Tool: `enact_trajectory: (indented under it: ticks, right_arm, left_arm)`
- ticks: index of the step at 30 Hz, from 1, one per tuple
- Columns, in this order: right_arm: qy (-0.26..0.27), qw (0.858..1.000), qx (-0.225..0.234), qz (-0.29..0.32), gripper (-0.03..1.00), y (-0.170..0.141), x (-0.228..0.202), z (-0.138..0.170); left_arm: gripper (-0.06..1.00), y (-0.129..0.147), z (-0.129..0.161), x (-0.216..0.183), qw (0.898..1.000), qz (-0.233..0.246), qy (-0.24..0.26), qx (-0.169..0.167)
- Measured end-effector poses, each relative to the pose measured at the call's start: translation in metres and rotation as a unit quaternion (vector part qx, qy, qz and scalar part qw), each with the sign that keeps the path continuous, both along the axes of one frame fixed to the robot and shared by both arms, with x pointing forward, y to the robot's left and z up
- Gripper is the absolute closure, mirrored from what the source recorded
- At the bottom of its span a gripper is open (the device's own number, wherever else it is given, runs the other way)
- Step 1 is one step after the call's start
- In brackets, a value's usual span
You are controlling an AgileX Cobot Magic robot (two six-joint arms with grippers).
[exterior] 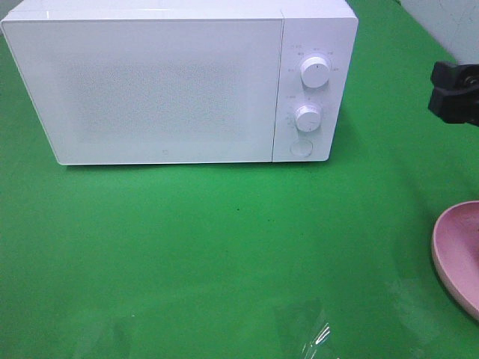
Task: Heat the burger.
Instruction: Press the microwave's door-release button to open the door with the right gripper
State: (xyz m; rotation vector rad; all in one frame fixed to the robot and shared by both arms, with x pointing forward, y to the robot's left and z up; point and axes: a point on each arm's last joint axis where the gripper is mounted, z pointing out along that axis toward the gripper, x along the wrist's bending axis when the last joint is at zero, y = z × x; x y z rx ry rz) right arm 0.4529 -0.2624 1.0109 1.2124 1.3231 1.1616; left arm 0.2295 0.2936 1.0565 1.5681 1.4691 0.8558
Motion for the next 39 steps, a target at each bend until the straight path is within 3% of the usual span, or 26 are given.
enact_trajectory:
  ticks: [18,25,39]
  right_arm:
    - [-0.001,1.0,-0.019,-0.004,0.21,0.074,-0.005,-0.047]
    - [0.015,0.999,-0.037,-0.003,0.21,0.089,-0.012,-0.061]
    - [0.038,0.999,-0.03,0.003,0.21,0.114,0.003,-0.071]
  left_arm:
    - [-0.02,0.0,0.0,0.0,1.0,0.0,0.0,0.0]
    - [-0.02,0.0,0.0,0.0,1.0,0.0,0.0,0.0]
    - [-0.02,0.0,0.0,0.0,1.0,0.0,0.0,0.0]
